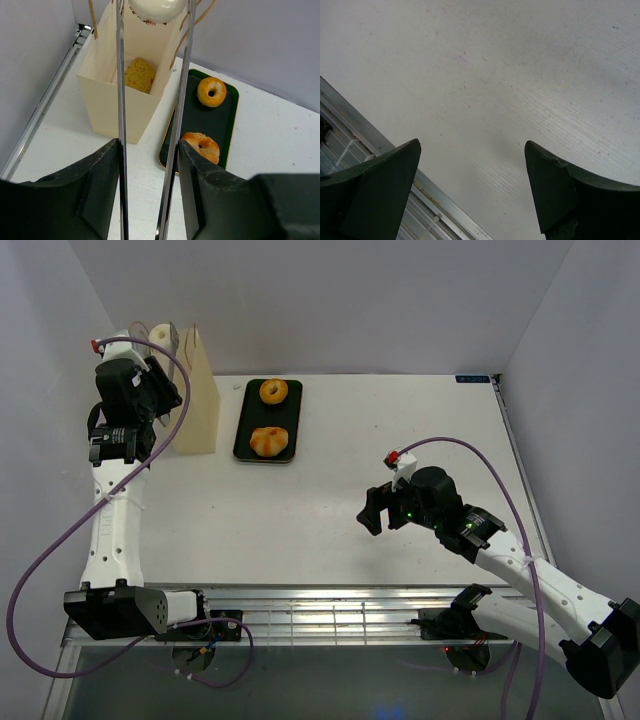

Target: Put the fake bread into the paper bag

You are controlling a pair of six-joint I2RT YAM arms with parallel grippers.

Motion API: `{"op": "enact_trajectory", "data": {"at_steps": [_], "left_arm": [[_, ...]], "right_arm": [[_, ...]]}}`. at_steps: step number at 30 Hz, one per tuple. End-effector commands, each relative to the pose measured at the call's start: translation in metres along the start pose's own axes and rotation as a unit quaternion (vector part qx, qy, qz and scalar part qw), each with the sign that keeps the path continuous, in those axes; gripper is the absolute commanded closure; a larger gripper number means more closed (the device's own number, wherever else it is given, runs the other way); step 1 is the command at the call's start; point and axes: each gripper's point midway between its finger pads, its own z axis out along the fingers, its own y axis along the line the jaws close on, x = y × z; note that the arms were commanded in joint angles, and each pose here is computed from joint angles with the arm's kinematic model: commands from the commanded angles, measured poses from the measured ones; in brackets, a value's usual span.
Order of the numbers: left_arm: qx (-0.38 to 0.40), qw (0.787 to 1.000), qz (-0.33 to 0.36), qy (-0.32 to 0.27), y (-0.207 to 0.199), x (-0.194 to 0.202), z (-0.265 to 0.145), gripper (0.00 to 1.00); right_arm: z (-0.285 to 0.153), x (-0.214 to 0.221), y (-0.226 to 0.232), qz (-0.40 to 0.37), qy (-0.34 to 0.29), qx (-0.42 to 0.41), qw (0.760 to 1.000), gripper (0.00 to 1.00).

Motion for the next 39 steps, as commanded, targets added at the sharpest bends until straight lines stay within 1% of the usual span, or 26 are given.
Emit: {"op": "enact_trajectory", "data": {"at_steps": [1, 9, 17, 21, 22, 24, 25, 32, 39], "left_arm": [[0.01, 0.999, 0.0, -0.035, -0.002, -0.019, -0.017, 0.43], [0.009, 0.999, 0.003, -0.033, 0.0, -0.018, -0.018, 0.41], [0.02, 0.999, 0.002, -0.041, -0.005, -0.026, -0.024, 0.41], [0.053, 0.997, -0.001, -0.053, -0.019, -0.043, -0.029, 0.41], [0.084, 0.995, -0.001, -0.048, -0.031, -0.043, -0.031, 0.42], [0.107, 0.993, -0.003, -0.041, -0.04, -0.043, -0.028, 0.42], [0.132, 0.99, -0.007, -0.037, -0.049, -0.043, -0.03, 0.43], [0.228, 0.973, -0.028, -0.009, -0.086, -0.038, -0.03, 0.43], [0.271, 0.962, -0.029, 0.005, -0.115, -0.027, -0.039, 0.44]], "right_arm": [[0.0, -0.014, 0.004, -0.01, -0.023, -0.011, 1.0, 0.1], [0.0, -0.015, 0.003, -0.01, -0.025, -0.01, 1.0, 0.1], [0.0, -0.014, 0.004, -0.008, -0.024, -0.012, 1.0, 0.1], [0.0, -0.014, 0.003, -0.007, -0.025, -0.012, 1.0, 0.1], [0.001, -0.013, 0.004, -0.008, -0.023, -0.012, 1.0, 0.1], [0.001, -0.014, 0.004, -0.007, -0.022, -0.013, 1.0, 0.1], [0.001, -0.015, 0.005, -0.007, -0.023, -0.014, 1.0, 0.1], [0.0, -0.014, 0.005, -0.003, -0.023, -0.015, 1.0, 0.1], [0.001, -0.017, 0.009, 0.003, -0.022, -0.024, 0.999, 0.1]]}}
